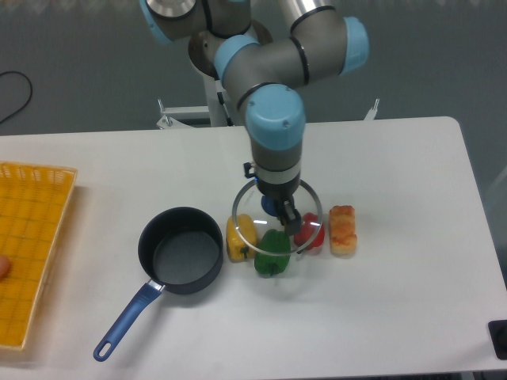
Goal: Place the lid on the table
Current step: 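Carry the glass lid over the peppers toward the open table area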
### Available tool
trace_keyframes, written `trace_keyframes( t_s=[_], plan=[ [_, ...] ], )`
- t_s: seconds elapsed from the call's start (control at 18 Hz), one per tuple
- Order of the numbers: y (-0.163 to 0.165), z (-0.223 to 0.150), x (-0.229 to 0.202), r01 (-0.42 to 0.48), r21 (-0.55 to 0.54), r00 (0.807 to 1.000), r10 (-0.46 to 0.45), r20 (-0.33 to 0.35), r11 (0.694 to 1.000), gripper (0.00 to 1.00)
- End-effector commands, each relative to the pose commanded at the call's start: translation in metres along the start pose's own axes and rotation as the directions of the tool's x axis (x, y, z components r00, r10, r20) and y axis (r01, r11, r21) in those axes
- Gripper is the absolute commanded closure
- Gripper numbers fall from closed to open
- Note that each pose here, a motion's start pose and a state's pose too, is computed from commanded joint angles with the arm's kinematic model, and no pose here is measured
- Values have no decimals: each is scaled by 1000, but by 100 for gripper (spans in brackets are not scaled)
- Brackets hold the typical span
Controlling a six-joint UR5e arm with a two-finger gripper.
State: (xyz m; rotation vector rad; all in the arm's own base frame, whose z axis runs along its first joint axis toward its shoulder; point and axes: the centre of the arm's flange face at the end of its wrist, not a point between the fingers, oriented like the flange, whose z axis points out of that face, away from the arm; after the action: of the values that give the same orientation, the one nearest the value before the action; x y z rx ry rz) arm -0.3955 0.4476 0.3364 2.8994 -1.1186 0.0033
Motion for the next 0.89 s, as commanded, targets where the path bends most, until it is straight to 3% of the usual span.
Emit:
trace_keyframes(
  t_s=[0.89],
  plan=[
    [128, 14, -13, -125, 16, 992, 125, 15, 992, 53]
  ],
)
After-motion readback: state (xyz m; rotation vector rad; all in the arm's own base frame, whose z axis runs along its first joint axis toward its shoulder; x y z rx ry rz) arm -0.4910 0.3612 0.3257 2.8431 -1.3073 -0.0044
